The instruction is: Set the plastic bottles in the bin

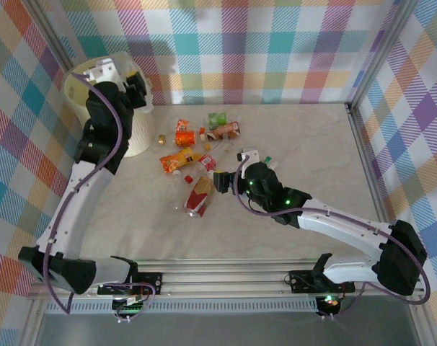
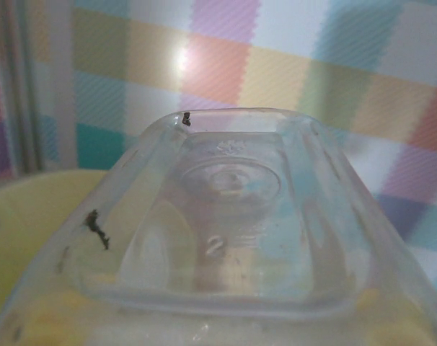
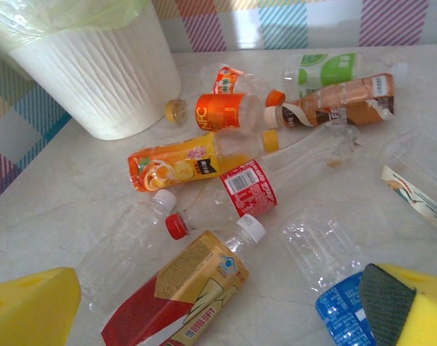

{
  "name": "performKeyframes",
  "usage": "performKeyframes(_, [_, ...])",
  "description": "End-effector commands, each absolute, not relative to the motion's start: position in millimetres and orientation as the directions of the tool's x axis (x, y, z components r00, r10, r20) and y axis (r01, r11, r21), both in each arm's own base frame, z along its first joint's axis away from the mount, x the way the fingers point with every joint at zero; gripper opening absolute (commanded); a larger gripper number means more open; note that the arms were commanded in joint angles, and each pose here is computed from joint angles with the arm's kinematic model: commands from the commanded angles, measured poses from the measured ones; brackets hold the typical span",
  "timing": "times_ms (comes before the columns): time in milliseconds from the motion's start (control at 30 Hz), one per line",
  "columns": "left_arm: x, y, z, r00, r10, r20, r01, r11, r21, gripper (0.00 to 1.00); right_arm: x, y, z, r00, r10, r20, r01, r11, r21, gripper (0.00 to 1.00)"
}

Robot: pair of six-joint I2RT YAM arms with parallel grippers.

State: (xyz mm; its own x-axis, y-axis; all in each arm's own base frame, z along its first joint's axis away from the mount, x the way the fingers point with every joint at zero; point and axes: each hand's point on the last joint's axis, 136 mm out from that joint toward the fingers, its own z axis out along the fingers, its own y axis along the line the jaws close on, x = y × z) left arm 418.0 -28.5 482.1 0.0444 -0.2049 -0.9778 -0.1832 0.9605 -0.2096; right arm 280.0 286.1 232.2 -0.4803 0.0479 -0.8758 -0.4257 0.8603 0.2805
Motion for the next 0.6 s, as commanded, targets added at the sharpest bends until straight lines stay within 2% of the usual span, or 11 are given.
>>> performKeyframes(0, [430.2,5.2,526.8,0.223,-0.231,-0.947,-0.211,0.937,-0.278,0.51,278.8,273.1,228.2,-0.496,0.086,-0.864,-0.37,0.88,0.299,1.0])
performKeyframes(167, [474.5,49.4,518.3,0.231,-0.286,-0.93,-0.275,0.898,-0.345,0.52,276.1,268.4,224.5,-0.513,0.099,-0.852,-0.35,0.883,0.313,1.0])
performKeyframes(367, [523.7,102.6,476.9,0.201,-0.492,-0.847,-0.303,0.791,-0.531,0.51,269.0,257.2,224.1,-0.542,0.102,-0.834,-0.321,0.892,0.318,1.0])
performKeyframes(567, [557.9,127.1,431.9,0.128,-0.564,-0.816,-0.344,0.746,-0.57,0.51,265.5,241.6,218.0,-0.548,0.122,-0.828,-0.272,0.909,0.315,1.0])
